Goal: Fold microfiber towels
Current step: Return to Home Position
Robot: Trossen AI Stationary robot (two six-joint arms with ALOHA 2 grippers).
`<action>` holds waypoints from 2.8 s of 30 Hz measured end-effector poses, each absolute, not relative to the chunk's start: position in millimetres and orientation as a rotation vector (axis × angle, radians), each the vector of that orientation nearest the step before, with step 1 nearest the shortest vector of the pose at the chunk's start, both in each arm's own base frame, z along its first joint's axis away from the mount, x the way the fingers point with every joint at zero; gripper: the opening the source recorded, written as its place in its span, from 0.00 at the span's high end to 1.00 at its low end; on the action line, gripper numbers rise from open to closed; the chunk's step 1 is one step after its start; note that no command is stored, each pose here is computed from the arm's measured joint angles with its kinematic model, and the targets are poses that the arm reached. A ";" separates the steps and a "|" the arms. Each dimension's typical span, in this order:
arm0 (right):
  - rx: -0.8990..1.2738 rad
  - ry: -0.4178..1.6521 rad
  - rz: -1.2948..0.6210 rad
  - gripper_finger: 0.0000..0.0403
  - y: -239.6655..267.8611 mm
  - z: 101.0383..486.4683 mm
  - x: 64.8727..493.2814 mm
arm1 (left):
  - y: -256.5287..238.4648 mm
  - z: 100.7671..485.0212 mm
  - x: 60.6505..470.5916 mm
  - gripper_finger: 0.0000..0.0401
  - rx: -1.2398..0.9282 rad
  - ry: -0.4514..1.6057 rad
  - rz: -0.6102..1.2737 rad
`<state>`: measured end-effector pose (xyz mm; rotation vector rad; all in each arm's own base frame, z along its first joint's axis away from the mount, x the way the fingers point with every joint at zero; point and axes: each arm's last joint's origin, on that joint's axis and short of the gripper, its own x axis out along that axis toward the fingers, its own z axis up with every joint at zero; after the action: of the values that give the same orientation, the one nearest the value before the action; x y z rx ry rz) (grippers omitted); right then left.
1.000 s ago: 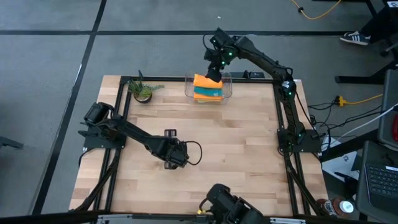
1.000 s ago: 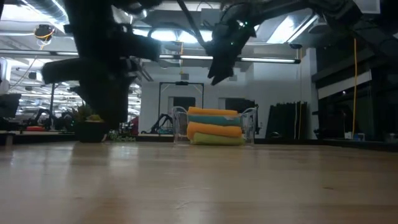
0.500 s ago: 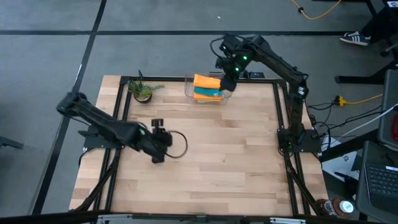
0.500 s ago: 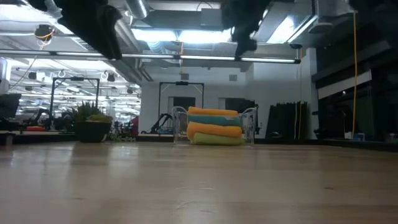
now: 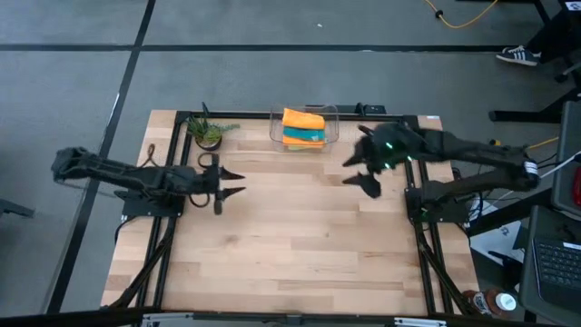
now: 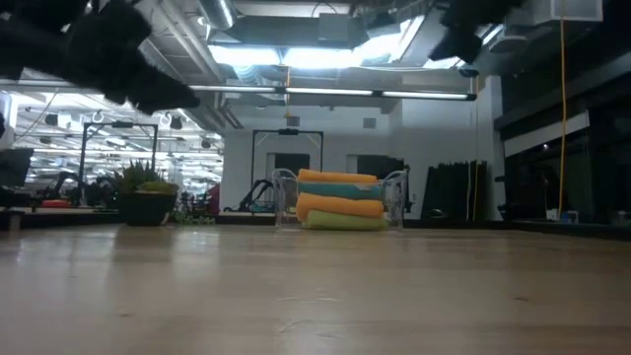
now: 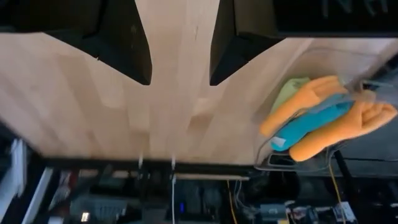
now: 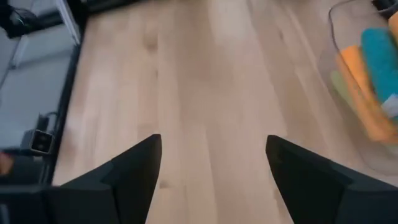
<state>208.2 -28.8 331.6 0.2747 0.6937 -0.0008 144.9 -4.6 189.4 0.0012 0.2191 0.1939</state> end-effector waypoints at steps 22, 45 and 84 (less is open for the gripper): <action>0.198 -0.011 -0.202 0.28 -5.9 195.6 121.8 | 6.4 155.7 113.0 0.61 -0.176 0.169 0.283; 0.071 -0.020 -0.267 0.28 -7.7 169.1 98.2 | 6.3 156.3 113.1 0.60 -0.176 0.167 0.282; 0.071 -0.022 -0.269 0.28 -7.8 169.3 98.2 | 6.3 156.3 113.1 0.60 -0.177 0.167 0.280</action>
<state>98.2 -7.8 169.3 0.0709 -0.0217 -0.2688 113.1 6.3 156.3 -0.1766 0.1674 0.2796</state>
